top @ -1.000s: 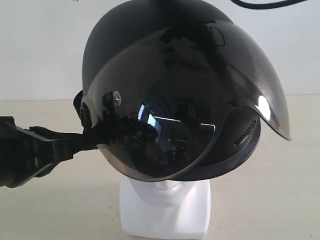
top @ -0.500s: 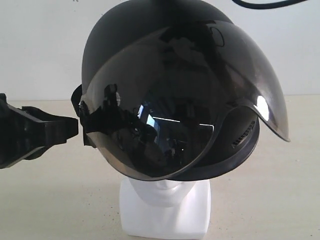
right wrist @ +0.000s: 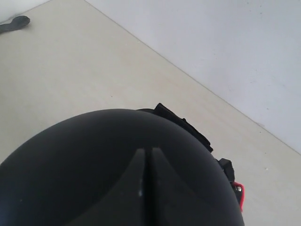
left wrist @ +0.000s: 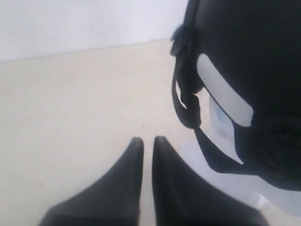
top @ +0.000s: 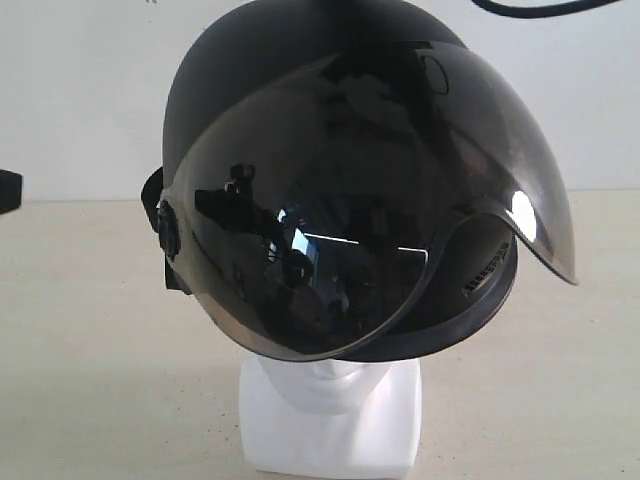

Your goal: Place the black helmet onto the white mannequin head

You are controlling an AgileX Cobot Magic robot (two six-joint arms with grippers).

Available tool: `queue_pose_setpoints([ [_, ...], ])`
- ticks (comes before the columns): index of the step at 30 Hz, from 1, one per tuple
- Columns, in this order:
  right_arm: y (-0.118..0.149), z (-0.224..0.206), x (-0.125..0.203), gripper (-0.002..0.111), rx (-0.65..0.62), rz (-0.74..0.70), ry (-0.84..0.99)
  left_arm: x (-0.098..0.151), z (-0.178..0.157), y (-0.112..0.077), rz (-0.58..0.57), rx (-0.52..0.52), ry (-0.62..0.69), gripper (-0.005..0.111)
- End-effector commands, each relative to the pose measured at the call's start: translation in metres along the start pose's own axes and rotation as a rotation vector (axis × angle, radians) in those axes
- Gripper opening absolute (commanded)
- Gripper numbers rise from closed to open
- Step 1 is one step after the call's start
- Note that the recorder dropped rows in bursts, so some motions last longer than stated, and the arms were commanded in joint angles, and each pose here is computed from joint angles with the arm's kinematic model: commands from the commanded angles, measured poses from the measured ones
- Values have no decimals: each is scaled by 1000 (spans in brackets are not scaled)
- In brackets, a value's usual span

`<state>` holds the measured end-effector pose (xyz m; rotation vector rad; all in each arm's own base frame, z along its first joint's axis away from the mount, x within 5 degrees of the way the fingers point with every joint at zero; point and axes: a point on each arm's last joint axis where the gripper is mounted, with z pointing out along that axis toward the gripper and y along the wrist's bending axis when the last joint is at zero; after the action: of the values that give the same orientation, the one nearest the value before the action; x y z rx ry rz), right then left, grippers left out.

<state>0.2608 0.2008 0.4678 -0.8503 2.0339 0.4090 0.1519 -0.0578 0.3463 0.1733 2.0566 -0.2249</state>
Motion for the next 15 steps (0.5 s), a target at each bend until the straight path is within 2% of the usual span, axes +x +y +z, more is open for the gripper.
queue_pose_setpoints([
  [1, -3, -18, -1, 0, 53, -18, -24, -9, -19, 4, -10, -6, -86, 8],
  [6, -16, -46, -2, 0, 230, -18, -60, -10, -21, 3, -31, 20, -110, 4],
  [11, -21, -76, -2, 0, 327, -22, -105, -15, -19, -2, -64, 69, -152, 4],
  [15, -48, -112, 12, 0, 475, 62, -71, -17, -20, -4, -66, 87, -177, 4],
])
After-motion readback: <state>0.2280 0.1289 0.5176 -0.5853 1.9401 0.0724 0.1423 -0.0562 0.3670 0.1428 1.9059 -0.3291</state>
